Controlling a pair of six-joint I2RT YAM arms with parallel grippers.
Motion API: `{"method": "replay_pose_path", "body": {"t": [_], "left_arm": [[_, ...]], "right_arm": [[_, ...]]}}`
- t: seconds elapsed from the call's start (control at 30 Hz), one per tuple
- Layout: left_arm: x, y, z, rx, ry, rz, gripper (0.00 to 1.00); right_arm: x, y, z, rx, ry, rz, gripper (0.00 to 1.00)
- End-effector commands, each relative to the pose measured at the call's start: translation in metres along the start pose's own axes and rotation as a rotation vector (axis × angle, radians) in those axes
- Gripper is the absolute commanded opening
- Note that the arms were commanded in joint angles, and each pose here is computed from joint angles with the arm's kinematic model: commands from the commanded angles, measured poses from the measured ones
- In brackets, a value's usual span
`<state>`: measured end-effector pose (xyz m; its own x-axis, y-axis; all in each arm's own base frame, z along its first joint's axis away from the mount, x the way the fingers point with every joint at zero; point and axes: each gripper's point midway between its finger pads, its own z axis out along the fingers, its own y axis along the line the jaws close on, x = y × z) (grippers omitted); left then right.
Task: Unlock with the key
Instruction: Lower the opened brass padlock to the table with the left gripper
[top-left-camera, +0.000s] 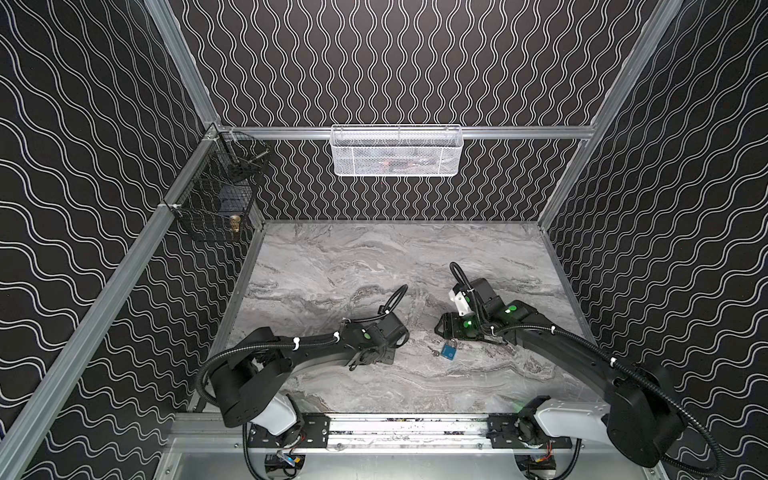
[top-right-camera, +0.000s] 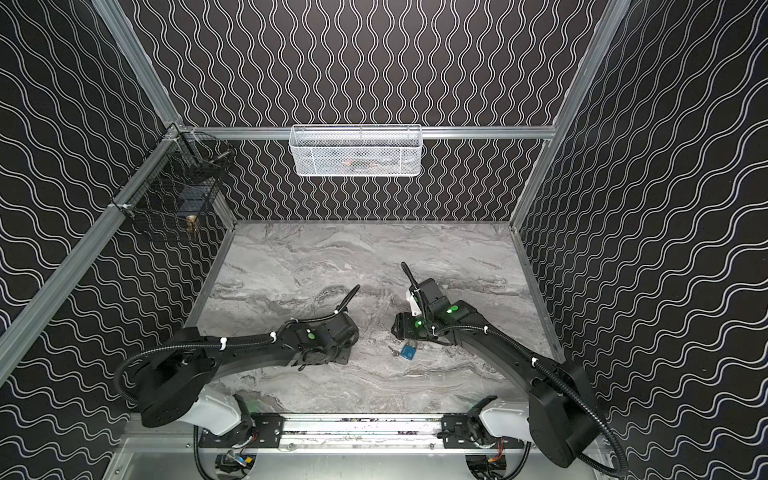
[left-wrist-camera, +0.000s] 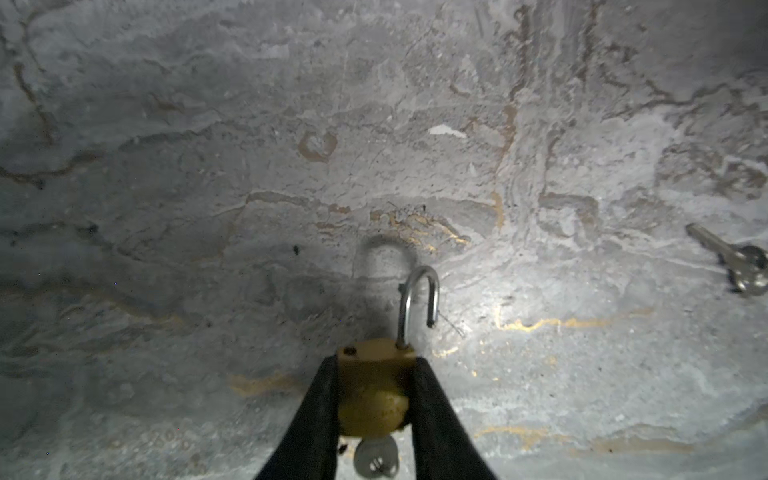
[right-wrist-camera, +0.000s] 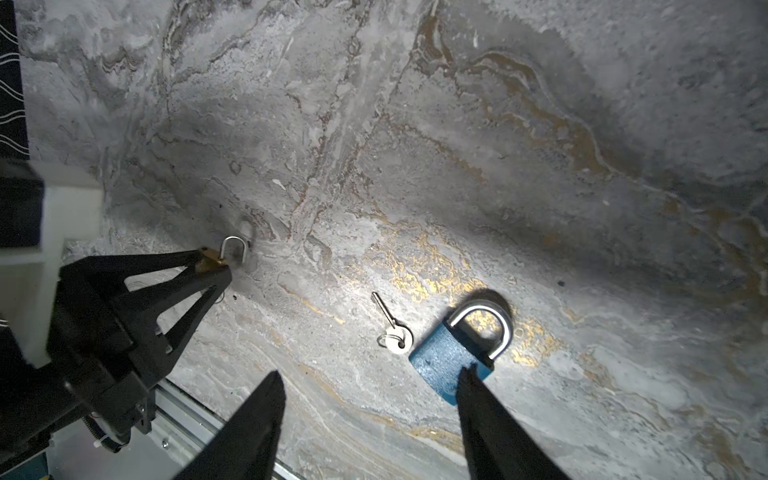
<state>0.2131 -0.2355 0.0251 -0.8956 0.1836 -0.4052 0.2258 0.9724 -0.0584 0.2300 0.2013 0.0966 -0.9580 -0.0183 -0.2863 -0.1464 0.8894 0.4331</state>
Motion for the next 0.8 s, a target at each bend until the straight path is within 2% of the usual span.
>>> {"method": "replay_pose_path", "body": {"t": [0.0, 0.17, 0.33, 0.4, 0.53, 0.63, 0.77], "left_arm": [[0.006, 0.002, 0.002, -0.009, 0.033, -0.049, 0.45], [0.009, 0.003, -0.005, 0.017, 0.034, -0.086, 0.74], [0.011, 0.008, -0.009, 0.038, 0.034, -0.141, 0.89], [0.015, 0.01, -0.006, 0.051, 0.046, -0.163, 0.9], [0.02, 0.018, -0.004, 0.021, 0.068, -0.187, 0.9], [0.022, 0.021, -0.004, 0.03, 0.067, -0.22, 0.87], [0.021, 0.014, -0.011, 0.127, 0.051, -0.299, 0.85]], "right_arm": [[0.001, -0.003, 0.003, -0.002, -0.017, 0.037, 0.67], [0.014, -0.011, 0.011, -0.002, 0.002, 0.107, 0.67], [0.024, -0.008, 0.019, -0.013, 0.02, 0.133, 0.64], [0.024, -0.009, 0.022, 0.002, 0.02, 0.116, 0.64], [0.023, 0.002, 0.024, -0.048, 0.04, 0.08, 0.61], [0.022, 0.005, 0.025, -0.051, 0.044, 0.062, 0.6], [0.019, 0.007, 0.022, -0.05, 0.028, 0.044, 0.59]]}}
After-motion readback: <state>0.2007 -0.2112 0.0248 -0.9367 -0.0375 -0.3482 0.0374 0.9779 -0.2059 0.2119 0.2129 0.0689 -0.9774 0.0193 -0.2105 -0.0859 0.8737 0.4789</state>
